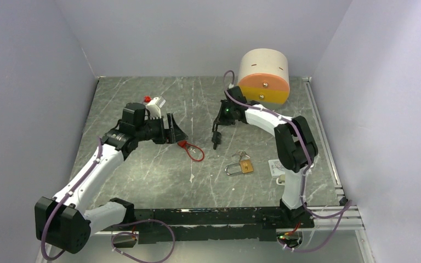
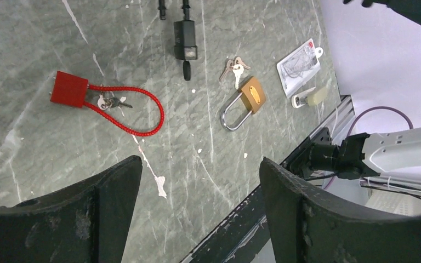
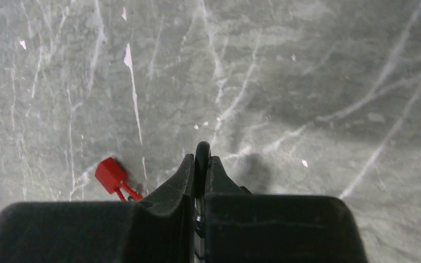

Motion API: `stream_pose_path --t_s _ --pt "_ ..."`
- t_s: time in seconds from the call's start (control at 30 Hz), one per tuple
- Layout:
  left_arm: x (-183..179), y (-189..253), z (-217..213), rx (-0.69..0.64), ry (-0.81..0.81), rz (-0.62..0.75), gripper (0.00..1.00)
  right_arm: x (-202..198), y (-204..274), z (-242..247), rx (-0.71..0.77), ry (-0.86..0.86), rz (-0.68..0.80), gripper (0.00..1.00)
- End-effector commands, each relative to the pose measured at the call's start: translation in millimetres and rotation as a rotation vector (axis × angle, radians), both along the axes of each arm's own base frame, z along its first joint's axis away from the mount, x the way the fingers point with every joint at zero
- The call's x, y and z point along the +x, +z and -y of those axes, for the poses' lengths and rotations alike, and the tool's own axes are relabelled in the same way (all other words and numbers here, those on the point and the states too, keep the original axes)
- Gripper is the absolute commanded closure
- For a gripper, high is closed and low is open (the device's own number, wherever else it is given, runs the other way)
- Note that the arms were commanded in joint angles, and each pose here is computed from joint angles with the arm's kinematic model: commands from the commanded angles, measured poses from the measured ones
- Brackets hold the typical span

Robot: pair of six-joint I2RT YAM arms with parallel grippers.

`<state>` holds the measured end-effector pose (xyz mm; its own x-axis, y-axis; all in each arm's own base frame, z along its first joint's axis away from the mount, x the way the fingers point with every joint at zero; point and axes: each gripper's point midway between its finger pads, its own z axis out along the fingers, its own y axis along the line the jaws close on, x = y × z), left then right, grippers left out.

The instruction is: Unlock with the key

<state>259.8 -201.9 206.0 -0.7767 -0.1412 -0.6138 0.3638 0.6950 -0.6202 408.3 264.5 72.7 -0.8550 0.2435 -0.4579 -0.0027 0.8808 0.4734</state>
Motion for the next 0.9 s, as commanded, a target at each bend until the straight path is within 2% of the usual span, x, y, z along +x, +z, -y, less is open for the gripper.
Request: stream_pose_path --t_s 0.0,0.2,0.33,0.6,0.7,0.8,0.87 --pt "-2 10 6 -0.034 -0.034 0.01 0.18 43 48 -27 0.076 0.028 0.17 1.0" --pt "2 5 7 -0.027 -0.028 -0.01 0.19 65 38 -51 0.161 0.103 0.22 1.0" --pt "5 2 8 -0.019 -0.026 -0.02 0.19 84 35 -66 0.226 0.144 0.261 0.95" --pt "10 -2 6 0.011 -0.015 -0.035 0.19 119 21 -79 0.247 0.172 0.304 0.89" --pt "13 -3 4 0.023 0.0 -0.036 0.19 129 15 -76 0.219 0.163 0.306 0.78" --pt "16 -3 0 0.041 0.024 -0.031 0.19 135 21 -73 0.183 0.158 0.333 0.52" --pt "19 -5 -4 0.06 0.049 -0.034 0.19 138 35 -70 0.163 0.152 0.372 0.39"
